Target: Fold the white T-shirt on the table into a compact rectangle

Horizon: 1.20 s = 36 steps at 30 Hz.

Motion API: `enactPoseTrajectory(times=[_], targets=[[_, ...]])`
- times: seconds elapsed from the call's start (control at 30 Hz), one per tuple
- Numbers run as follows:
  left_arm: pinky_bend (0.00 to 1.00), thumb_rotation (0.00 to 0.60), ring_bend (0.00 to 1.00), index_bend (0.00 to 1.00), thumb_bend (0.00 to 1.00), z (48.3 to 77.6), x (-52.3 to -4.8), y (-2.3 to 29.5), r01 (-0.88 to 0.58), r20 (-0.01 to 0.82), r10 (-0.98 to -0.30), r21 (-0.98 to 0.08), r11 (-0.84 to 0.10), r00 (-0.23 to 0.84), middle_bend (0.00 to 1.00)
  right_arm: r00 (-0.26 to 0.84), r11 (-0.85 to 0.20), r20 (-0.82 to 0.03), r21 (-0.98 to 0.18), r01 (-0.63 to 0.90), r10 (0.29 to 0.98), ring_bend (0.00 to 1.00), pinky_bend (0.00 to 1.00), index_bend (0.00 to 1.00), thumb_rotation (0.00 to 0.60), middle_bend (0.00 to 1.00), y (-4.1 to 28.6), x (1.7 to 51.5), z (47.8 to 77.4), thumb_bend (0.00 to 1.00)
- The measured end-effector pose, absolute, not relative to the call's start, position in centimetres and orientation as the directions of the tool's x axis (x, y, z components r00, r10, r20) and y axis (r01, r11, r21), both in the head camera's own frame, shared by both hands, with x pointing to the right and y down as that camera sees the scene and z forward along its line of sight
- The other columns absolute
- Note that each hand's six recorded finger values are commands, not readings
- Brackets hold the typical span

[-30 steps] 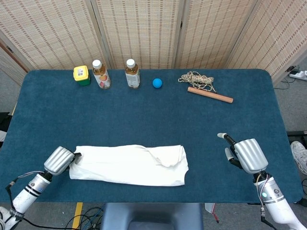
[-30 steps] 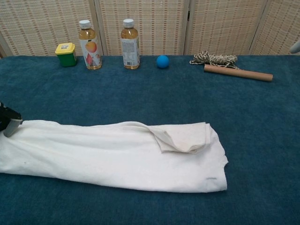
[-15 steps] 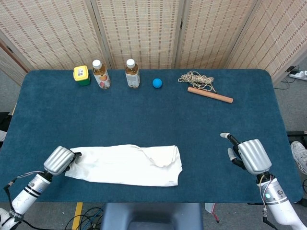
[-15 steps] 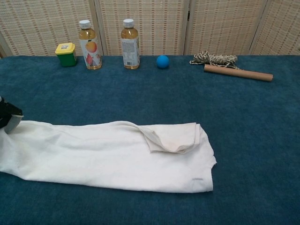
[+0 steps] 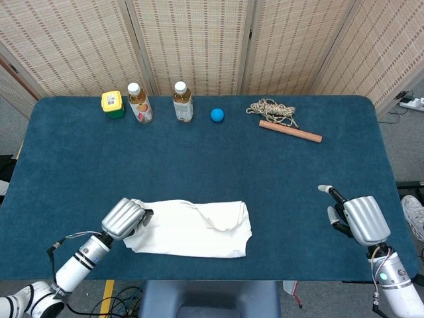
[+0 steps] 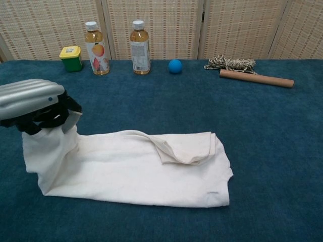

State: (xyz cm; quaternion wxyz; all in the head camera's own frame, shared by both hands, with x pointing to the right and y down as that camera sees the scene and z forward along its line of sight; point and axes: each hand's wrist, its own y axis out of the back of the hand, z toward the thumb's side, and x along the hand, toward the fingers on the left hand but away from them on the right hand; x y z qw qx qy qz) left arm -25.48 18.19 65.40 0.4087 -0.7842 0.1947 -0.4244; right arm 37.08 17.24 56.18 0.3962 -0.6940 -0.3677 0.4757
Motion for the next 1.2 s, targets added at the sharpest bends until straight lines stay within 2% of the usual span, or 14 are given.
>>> enactPoseTrajectory(times=[0.3,0.8,1.2], targets=[[1.00,0.600,0.88,0.67,0.55,64.3,-20.4,16.7,0.057,0.511,-0.649,-0.808,-0.587,0.564,0.93,0.257,-0.398,-0.354,-0.906,0.143,0.899,0.95,0.96,0.23,0.600,0.96,17.5,38.0,55.5,0.58],[1.00,0.600,0.88,0.66,0.55,63.9,-12.0,18.0,0.061,0.476,-0.612,-0.817,-0.573,0.631,0.92,0.221,-0.389,-0.354,-0.910,0.142,0.909,0.95,0.96,0.23,0.600,0.96,18.1,39.4,54.9,0.58],[1.00,0.600,0.88,0.66,0.55,64.5,-7.7,18.5,0.071,0.474,-0.609,-0.822,-0.565,0.636,0.92,0.194,-0.383,-0.354,-0.913,0.142,0.915,0.95,0.96,0.23,0.600,0.96,18.3,40.3,54.6,0.58]])
